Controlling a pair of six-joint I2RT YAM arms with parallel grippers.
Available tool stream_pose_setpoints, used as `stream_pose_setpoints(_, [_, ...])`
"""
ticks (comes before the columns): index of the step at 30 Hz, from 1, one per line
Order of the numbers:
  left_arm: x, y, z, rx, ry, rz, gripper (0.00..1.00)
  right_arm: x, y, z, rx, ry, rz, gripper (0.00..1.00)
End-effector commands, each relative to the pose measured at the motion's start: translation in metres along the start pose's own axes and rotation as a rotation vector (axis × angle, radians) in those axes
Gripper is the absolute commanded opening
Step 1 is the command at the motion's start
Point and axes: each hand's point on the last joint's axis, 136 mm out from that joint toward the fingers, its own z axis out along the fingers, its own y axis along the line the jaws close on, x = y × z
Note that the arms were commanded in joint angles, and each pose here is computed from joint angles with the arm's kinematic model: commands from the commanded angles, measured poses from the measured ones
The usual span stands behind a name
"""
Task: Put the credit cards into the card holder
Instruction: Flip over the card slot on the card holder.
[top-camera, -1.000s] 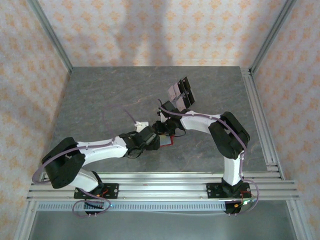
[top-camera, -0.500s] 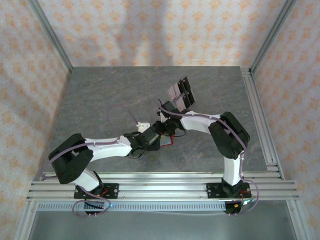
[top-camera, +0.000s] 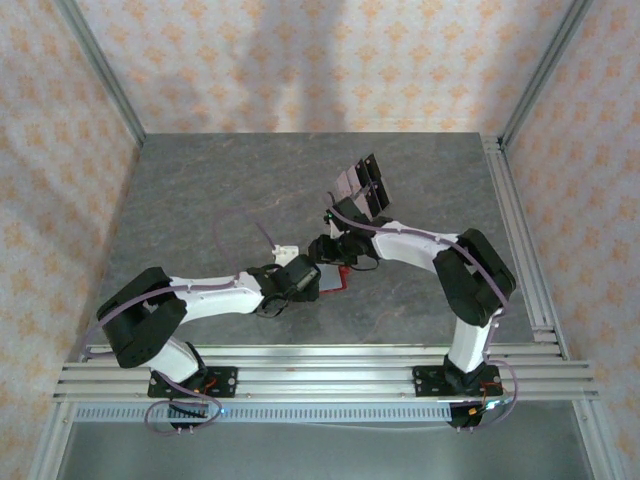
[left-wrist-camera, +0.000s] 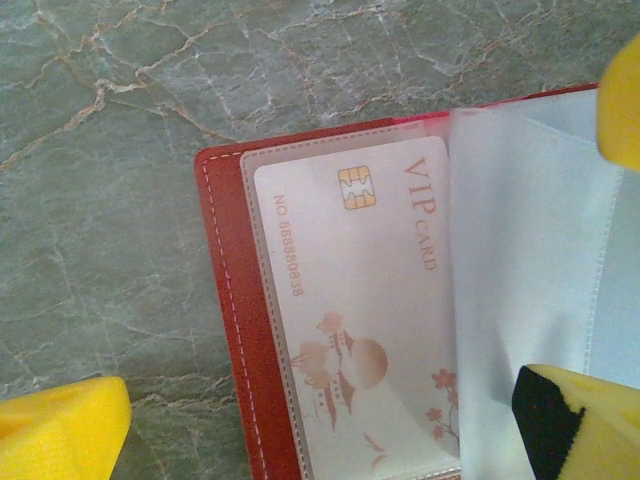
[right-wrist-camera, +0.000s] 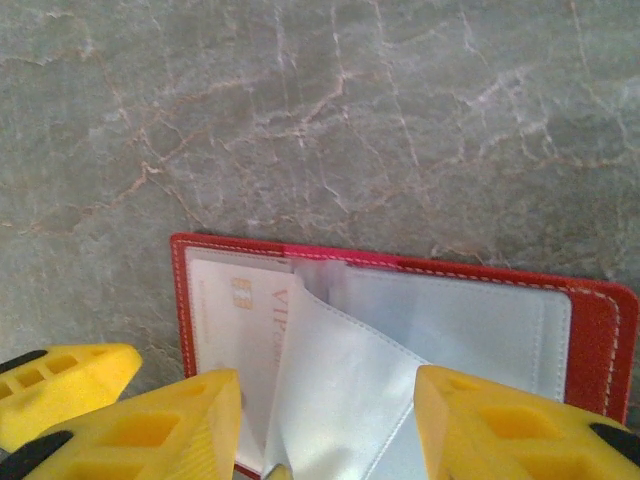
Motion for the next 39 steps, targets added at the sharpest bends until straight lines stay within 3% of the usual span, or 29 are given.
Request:
stream_pose_setpoints(1, [-0.004, 0.006, -0.003, -0.024, -0.039, -0.008, 1.00, 0.004, -0.010, 0.004, 0.028, 0.001, 0.023, 0.49])
stream_pose_setpoints(22, [-0.008, 0.007, -0.008, -0.024, -0.054, -0.009, 1.00, 0.011, 0.013, 0.019, -0.091, 0.065, 0.038, 0.49])
stream_pose_setpoints(31, [-0.030, 0.034, -0.044, -0.070, -0.162, -0.039, 1.00, 0.014, 0.044, 0.013, -0.115, 0.070, -0.009, 0.49])
stream_pose_setpoints(39, [-0.035, 0.067, -0.070, -0.129, -0.234, -0.119, 1.00, 0.024, 0.061, 0.042, -0.103, 0.118, -0.024, 0.49])
